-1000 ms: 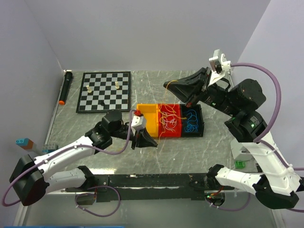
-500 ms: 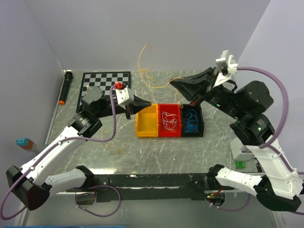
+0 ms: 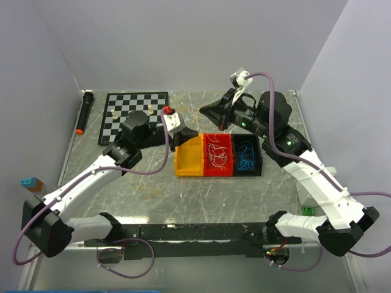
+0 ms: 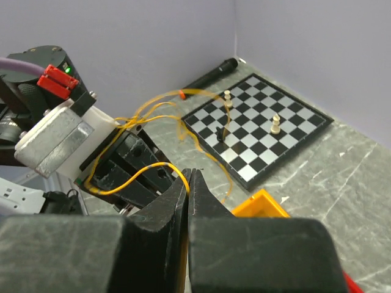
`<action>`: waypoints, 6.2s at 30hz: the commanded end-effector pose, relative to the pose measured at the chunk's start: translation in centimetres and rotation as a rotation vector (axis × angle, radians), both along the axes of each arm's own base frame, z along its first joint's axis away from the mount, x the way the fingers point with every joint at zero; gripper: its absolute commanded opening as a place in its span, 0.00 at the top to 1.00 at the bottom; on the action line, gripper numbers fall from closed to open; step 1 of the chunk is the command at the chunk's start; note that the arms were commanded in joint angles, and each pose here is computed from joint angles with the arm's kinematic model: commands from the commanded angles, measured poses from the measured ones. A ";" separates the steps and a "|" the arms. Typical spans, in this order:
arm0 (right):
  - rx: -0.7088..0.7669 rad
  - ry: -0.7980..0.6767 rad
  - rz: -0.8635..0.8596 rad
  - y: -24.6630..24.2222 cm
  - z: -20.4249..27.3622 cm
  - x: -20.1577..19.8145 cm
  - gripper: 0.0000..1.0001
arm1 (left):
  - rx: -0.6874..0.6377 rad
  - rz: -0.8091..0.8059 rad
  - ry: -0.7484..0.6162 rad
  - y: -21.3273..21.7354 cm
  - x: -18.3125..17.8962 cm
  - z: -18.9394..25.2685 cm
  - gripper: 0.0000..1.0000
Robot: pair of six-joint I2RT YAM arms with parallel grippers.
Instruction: Untangle the cables
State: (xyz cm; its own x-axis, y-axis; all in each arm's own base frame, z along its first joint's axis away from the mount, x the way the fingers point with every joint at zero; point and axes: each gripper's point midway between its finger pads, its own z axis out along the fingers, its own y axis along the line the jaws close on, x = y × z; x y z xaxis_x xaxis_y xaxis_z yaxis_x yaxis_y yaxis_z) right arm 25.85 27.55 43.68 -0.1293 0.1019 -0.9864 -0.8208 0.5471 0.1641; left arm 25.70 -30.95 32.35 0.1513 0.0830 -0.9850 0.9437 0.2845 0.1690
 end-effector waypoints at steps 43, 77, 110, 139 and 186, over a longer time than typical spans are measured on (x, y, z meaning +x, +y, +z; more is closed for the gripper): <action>0.066 0.483 -0.163 5.2 -18.7 13.5 1.00 | 0.303 0.213 0.150 9.8 -3.2 -6.5 0.23; -0.479 0.813 -0.488 8.4 -36.5 12.0 1.00 | 0.850 0.397 0.066 19.8 -2.2 -23.9 0.13; -0.106 0.546 -0.292 5.5 -17.1 10.8 0.37 | 0.771 0.052 0.108 14.8 -4.0 -21.8 0.99; 0.135 0.506 -0.599 -8.0 -16.2 11.0 0.39 | 0.316 0.194 0.305 1.4 6.3 -8.9 0.99; 0.121 0.477 -0.584 -10.2 -12.8 8.7 0.10 | 0.596 0.537 0.635 10.1 5.6 -9.4 0.03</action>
State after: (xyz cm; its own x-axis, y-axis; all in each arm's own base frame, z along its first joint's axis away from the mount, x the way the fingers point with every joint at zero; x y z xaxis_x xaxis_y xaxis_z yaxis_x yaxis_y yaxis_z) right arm 35.34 17.80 27.50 -0.4807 0.3751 -0.7926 -0.1870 0.8393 0.5106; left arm 30.52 -24.13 18.79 -0.5786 0.6098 -0.5416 0.7620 0.6410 -0.0922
